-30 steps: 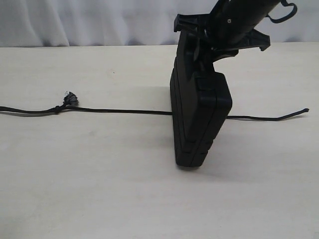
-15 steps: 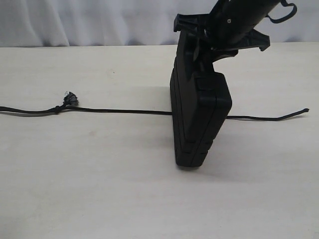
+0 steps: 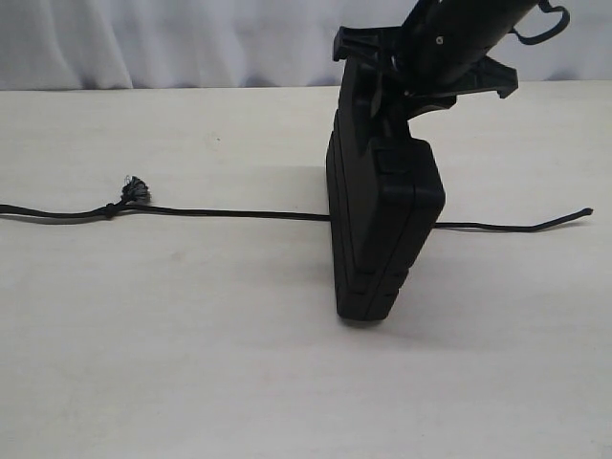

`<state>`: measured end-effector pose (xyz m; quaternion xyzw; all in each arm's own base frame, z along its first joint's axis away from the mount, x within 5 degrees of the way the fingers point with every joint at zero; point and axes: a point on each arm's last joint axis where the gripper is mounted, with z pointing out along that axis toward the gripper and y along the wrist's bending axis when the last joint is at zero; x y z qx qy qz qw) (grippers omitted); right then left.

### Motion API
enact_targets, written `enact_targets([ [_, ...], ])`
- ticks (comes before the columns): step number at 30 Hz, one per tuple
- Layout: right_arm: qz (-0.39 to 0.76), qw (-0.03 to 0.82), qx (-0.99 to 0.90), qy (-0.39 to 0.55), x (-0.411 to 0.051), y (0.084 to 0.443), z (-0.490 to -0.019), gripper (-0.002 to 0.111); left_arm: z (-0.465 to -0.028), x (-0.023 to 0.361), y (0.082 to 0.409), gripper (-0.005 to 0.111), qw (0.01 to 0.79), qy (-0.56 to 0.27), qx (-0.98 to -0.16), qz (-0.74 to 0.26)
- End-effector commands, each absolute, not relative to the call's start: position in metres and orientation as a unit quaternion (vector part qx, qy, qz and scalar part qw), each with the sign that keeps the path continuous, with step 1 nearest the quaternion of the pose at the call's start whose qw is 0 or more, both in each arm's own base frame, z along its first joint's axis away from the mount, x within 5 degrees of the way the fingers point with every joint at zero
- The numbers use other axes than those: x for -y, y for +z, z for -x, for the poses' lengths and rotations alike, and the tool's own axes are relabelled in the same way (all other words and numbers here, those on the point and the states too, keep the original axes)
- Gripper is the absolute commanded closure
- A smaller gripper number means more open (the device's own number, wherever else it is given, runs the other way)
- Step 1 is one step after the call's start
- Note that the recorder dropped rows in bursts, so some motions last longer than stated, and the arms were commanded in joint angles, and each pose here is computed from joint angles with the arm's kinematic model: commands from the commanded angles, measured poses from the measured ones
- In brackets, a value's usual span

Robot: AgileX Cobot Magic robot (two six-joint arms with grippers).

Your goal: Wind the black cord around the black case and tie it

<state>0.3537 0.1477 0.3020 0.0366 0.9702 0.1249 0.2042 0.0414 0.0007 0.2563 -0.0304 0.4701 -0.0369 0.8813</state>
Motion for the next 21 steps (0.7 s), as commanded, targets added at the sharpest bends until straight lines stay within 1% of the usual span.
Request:
enact_targets([
  [1,-0.046,0.204,-0.968,0.136,-0.148,0.3,-0.356,0.104,-0.033,-0.001,0.266,0.107,0.888,-0.217,-0.391,0.105],
  [2,-0.046,0.204,-0.968,0.136,-0.148,0.3,-0.356,0.104,-0.033,-0.001,0.266,0.107,0.881,-0.241,-0.389,0.116],
  [4,-0.046,0.204,-0.968,0.136,-0.148,0.3,-0.356,0.104,-0.035,0.0,0.266,0.107,0.873,-0.247,-0.403,0.121],
  [5,-0.046,0.204,-0.968,0.136,-0.148,0.3,-0.356,0.104,-0.034,0.0,0.273,0.107,0.871,-0.246,-0.408,0.123],
  [7,-0.046,0.204,-0.968,0.136,-0.148,0.3,-0.356,0.104,-0.039,0.0,0.288,0.107,0.854,-0.237,-0.445,0.13],
  [11,-0.046,0.204,-0.968,0.136,-0.148,0.3,-0.356,0.104,-0.058,0.003,0.329,0.107,0.816,-0.137,-0.556,0.077],
  [15,-0.046,0.204,-0.968,0.136,-0.148,0.3,-0.356,0.104,-0.095,-0.005,0.358,0.107,0.74,-0.049,-0.666,0.082],
  [18,-0.046,0.204,-0.968,0.136,-0.148,0.3,-0.356,0.104,-0.133,-0.01,0.358,0.107,0.66,0.004,-0.747,0.074],
  [21,-0.046,0.204,-0.968,0.136,-0.148,0.3,-0.356,0.104,-0.172,-0.003,0.343,0.107,0.586,0.023,-0.81,0.022],
])
